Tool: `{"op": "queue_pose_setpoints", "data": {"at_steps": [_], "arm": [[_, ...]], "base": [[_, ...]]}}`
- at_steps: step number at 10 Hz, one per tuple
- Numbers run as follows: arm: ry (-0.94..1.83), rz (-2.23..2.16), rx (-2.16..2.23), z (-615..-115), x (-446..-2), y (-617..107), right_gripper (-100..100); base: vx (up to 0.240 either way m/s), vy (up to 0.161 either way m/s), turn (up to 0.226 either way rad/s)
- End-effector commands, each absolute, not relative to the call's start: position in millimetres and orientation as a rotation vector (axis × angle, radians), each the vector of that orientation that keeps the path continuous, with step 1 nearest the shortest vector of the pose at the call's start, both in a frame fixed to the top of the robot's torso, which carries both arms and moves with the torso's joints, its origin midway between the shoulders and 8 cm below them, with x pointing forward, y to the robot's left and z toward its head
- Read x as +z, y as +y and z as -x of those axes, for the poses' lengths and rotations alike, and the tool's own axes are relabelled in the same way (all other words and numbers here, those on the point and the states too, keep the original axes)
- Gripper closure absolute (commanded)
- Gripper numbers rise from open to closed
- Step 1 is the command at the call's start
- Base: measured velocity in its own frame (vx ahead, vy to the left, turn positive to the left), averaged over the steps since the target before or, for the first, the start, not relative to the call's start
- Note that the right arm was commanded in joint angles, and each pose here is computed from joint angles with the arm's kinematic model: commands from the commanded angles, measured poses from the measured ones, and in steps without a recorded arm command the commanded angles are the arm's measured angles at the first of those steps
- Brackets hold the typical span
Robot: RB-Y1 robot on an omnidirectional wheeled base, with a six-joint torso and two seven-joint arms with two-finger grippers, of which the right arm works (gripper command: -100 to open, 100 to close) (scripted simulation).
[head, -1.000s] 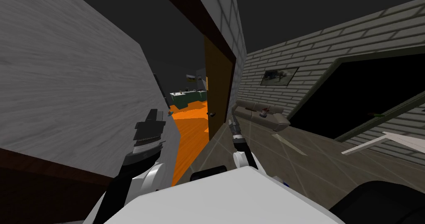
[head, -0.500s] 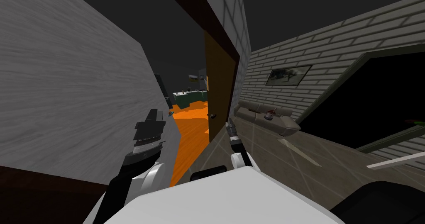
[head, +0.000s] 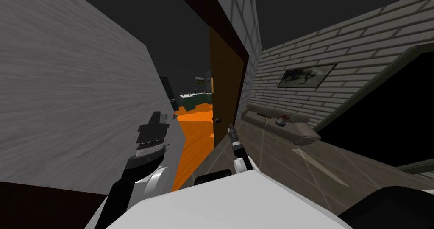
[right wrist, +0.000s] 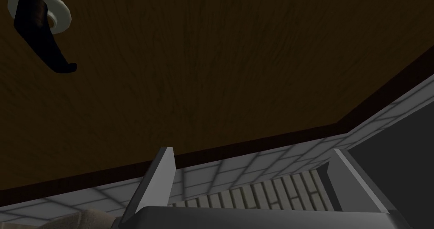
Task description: Push the door open
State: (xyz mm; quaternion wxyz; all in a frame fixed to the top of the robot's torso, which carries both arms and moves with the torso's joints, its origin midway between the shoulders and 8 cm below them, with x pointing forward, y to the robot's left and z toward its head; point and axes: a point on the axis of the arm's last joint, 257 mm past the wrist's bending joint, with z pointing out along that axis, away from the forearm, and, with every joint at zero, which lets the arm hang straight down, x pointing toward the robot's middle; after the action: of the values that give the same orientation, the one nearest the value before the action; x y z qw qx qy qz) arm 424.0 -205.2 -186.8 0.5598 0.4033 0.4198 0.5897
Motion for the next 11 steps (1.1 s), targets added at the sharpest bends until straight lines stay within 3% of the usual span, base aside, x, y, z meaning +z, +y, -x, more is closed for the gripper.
{"op": "queue_pose_setpoints", "data": {"at_steps": [1,11], "arm": [[1.019,-0.958,1.400,-424.7,-200.3,-196.6,-100],[1.192,-0.989,1.440,-422.4,-279.7,-150.2,-100]], "base": [[0.098,-0.106,0.131],[0.067,-0.088,0.100]]}}
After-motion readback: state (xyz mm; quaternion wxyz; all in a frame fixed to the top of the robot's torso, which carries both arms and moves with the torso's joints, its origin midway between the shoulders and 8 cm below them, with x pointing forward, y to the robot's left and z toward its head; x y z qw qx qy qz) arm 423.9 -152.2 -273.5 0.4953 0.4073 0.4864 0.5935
